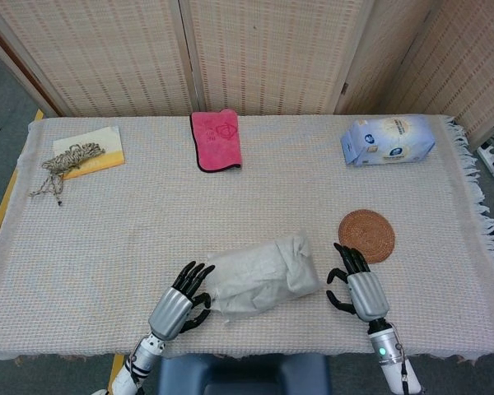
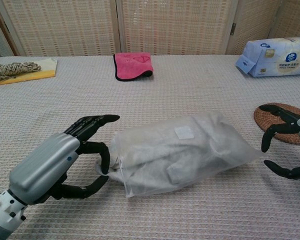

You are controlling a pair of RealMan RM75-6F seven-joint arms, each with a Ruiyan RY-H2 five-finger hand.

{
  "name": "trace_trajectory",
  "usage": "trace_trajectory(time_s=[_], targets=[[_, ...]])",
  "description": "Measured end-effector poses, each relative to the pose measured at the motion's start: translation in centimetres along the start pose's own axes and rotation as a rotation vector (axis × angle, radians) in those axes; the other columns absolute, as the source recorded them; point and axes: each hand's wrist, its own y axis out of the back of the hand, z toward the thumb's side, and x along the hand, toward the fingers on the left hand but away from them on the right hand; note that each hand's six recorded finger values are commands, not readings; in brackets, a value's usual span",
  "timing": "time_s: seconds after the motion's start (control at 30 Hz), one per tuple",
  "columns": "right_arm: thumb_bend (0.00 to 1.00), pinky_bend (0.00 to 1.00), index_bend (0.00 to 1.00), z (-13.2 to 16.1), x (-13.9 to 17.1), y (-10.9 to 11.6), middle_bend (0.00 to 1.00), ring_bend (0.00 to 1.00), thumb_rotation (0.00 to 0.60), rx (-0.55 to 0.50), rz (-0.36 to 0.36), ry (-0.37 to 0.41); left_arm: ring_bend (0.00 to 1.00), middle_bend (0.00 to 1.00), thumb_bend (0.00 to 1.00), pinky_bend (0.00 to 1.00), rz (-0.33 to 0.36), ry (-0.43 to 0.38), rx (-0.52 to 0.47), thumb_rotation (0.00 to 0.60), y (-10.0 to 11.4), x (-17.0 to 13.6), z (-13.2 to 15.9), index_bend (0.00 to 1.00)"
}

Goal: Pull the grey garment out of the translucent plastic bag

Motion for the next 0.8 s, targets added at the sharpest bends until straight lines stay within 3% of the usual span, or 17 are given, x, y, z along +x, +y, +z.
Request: trace_trajectory(time_s=[0.53,0.8], targets=[[0.42,0.00,0.59,1.0,-1.3,-1.2,0.04,0.00,0.600,-0.032,0.019,0.014,0.00,0.10,0.46,0.00,0.001,0.009,0.005,0.600,0.3,0.4,-0.5,0.71],[0.45,0.00,0.65,0.8,-1.2,-0.6,0.06,0.00,0.600,-0.027,0.003,0.011,0.00,0.10,0.46,0.00,0.017,0.016,0.003,0.600,0.7,0.7,-1.0,0.71]])
